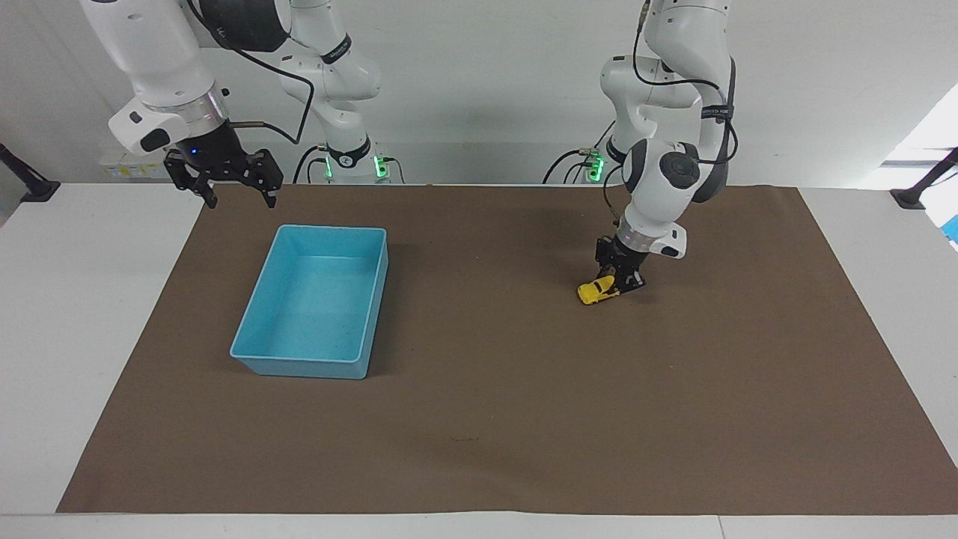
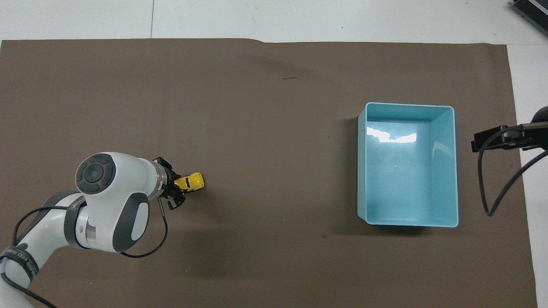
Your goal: Wind up and store yellow beetle car
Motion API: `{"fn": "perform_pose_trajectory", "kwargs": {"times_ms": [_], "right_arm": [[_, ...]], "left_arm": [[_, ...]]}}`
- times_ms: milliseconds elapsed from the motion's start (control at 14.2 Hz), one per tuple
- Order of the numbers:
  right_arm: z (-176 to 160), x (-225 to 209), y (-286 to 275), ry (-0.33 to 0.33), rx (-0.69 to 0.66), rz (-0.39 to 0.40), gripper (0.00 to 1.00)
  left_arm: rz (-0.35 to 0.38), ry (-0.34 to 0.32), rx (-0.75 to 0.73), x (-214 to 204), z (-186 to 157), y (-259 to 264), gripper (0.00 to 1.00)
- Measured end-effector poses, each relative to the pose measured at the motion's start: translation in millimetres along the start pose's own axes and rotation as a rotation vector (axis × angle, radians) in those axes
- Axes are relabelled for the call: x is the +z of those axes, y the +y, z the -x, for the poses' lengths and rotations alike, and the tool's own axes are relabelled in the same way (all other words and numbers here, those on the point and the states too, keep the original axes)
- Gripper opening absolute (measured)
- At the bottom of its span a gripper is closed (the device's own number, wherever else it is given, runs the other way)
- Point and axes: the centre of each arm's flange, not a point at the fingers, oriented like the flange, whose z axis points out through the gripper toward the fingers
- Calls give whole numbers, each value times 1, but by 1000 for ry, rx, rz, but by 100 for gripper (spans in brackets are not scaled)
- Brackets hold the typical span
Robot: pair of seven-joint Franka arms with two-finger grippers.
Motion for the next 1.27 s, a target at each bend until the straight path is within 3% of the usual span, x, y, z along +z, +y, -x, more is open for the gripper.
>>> {"fn": "perform_pose_trajectory", "kwargs": {"times_ms": [141,352,423,564,1268], "right_arm": [[0,0,0,0,0,0,100],[0,0,0,0,0,0,100],[0,0,0,0,0,0,100],[0,0,0,0,0,0,100],[0,0,0,0,0,0,100]], "left_arm": [[1,9,2,-3,-1,9,63],[-16,15,37,-44,19,30,96],[-11,9,48,-59,26,36,100],[0,-1,57,-75,33,41,100],[6,-6,66,-77,37,46,100]]}}
